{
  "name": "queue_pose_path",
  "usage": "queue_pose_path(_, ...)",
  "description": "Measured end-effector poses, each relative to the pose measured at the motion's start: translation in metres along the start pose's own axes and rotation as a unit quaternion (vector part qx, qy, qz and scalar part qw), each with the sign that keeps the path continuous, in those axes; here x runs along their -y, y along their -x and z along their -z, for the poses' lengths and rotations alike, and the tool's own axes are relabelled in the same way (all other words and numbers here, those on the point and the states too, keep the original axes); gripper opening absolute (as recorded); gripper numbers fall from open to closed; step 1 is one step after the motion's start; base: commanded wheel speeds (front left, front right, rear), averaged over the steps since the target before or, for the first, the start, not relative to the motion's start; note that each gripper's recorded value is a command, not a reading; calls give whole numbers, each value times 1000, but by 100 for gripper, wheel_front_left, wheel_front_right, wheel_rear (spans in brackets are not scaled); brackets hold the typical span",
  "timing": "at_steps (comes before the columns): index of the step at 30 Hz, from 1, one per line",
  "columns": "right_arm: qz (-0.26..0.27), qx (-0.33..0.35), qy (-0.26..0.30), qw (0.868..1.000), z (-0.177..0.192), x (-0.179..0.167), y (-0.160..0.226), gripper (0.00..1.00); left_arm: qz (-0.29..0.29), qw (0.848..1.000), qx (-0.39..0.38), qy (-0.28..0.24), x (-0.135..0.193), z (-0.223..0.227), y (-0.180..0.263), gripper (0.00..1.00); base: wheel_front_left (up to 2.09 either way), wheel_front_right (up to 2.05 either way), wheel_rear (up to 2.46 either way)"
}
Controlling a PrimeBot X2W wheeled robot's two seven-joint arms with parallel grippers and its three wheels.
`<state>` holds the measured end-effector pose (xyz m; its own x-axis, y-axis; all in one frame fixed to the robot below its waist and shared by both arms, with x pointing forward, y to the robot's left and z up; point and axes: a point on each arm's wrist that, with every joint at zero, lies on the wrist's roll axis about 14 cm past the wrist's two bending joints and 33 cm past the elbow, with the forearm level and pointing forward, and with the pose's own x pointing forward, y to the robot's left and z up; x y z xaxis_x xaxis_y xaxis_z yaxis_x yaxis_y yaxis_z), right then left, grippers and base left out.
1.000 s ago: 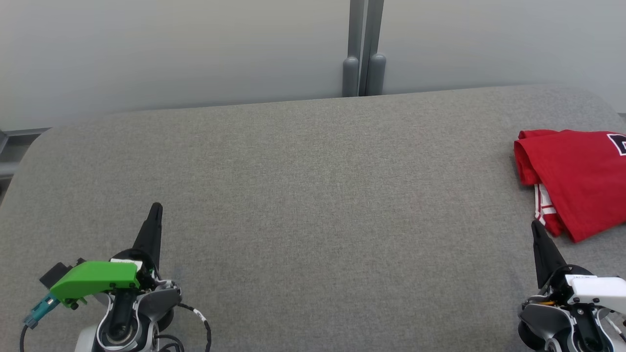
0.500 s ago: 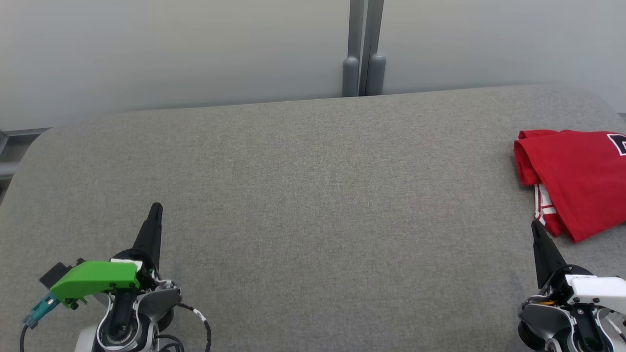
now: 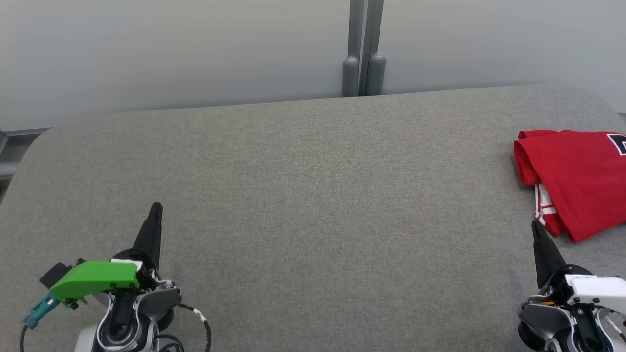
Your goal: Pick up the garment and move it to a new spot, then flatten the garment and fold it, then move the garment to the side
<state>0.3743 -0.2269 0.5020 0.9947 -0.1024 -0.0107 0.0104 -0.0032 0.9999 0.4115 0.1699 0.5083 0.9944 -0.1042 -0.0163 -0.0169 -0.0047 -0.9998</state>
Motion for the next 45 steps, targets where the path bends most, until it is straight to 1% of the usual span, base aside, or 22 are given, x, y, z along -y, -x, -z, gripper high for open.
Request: queue_pose_path(45,0,0,0,1000,0,0,0,0,0,1000,0,0,0,0,0,0,0,0,0)
